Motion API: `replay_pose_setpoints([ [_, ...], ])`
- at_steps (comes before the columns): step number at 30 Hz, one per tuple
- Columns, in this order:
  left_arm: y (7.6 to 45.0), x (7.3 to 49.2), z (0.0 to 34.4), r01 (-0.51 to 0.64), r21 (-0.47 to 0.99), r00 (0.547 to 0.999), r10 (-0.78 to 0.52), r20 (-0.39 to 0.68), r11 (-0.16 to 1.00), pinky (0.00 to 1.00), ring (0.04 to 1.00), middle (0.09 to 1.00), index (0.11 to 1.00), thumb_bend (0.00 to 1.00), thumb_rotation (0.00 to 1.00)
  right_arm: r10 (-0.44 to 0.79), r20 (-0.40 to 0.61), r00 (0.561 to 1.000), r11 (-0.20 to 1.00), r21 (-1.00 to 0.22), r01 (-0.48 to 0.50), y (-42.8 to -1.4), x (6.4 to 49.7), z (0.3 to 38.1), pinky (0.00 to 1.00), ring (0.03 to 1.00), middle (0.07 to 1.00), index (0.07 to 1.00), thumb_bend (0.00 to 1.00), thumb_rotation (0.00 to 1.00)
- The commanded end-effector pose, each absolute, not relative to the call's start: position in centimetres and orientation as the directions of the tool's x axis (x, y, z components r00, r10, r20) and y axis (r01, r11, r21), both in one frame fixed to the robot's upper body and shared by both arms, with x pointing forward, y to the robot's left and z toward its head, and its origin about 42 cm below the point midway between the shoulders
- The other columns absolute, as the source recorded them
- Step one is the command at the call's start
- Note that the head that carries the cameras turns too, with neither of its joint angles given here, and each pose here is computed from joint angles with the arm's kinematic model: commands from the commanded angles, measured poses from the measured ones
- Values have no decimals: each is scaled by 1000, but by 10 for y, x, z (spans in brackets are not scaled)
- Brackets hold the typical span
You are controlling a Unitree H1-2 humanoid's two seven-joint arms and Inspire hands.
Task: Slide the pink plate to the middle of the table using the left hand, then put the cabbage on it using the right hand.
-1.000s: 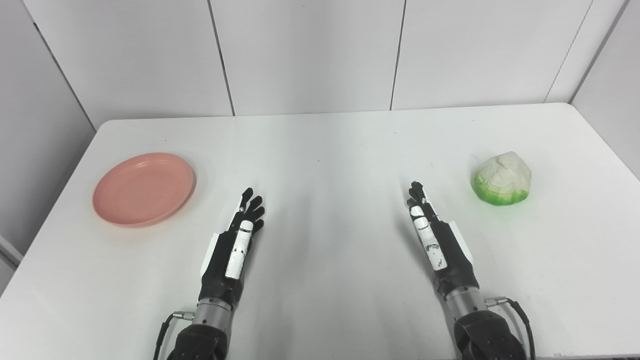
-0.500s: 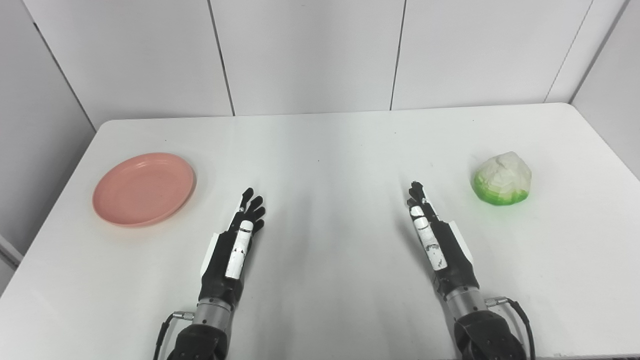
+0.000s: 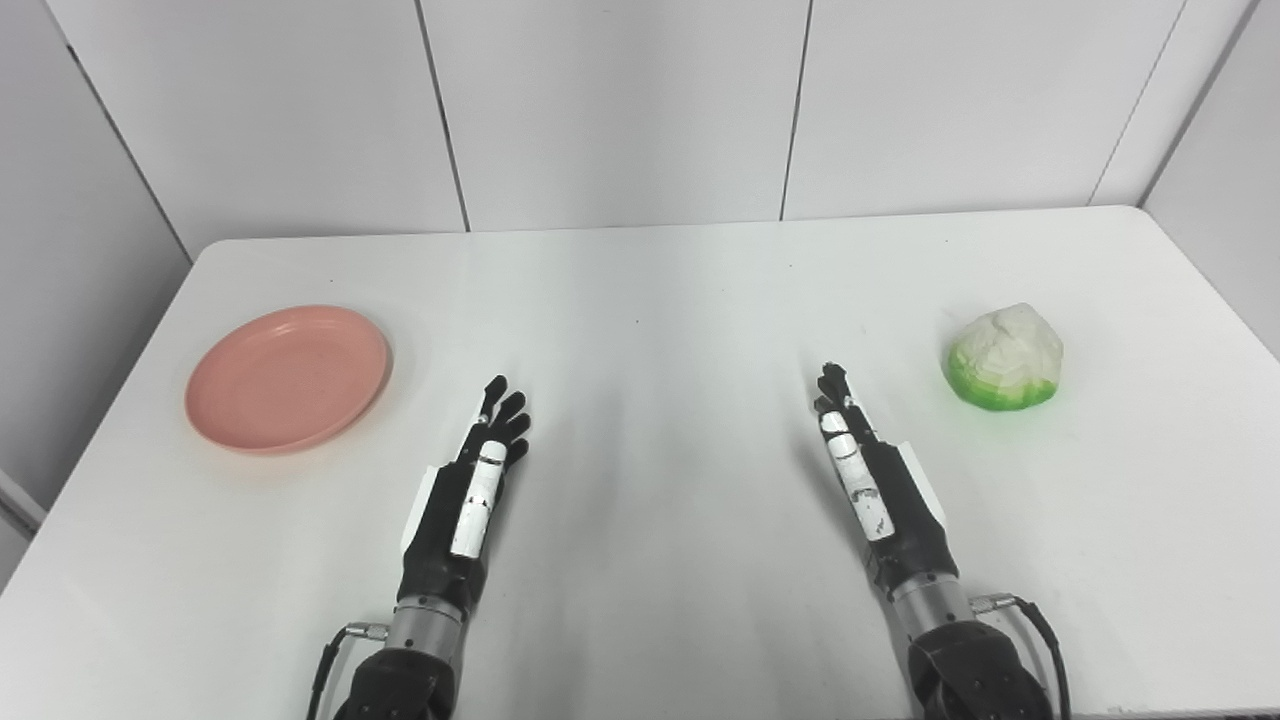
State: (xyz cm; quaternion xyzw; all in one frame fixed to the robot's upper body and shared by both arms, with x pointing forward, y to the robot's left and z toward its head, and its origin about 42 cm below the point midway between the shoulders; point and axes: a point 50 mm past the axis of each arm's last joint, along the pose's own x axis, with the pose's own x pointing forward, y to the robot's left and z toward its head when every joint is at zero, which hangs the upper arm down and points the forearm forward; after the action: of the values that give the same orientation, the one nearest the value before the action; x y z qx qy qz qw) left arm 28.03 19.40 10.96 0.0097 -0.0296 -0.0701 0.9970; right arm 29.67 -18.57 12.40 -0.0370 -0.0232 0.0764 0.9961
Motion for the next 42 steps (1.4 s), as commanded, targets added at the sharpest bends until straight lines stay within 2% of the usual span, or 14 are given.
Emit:
replay_pose_setpoints([
  [1,195,281,102,141,34,989,-142,38,989,937,946,963,966,407,1000,173,47,984,983,-65,-169,-184,301,126,1000,1000,1000,1000,414,1000],
  [6,181,283,96,144,28,989,-145,37,989,943,950,967,968,382,1000,181,41,983,982,-66,-178,-197,300,128,1000,1000,1000,1000,372,1000],
  [16,160,289,72,128,29,992,-129,16,991,935,947,961,954,437,1000,207,53,977,977,-65,-204,-216,301,120,1000,1000,1000,1000,338,1000],
  [21,159,290,66,130,46,991,-131,11,990,937,950,960,952,481,1000,212,55,976,976,-56,-209,-215,302,119,1000,1000,1000,1000,310,1000],
  [36,172,288,65,125,19,992,-125,6,992,950,963,970,956,441,1000,205,63,977,978,-40,-203,-199,300,119,1000,1000,1000,1000,256,1000],
  [42,177,289,76,126,13,992,-126,30,992,964,957,967,960,439,1000,209,55,976,978,-38,-207,-195,300,119,1000,1000,1000,1000,273,1000],
])
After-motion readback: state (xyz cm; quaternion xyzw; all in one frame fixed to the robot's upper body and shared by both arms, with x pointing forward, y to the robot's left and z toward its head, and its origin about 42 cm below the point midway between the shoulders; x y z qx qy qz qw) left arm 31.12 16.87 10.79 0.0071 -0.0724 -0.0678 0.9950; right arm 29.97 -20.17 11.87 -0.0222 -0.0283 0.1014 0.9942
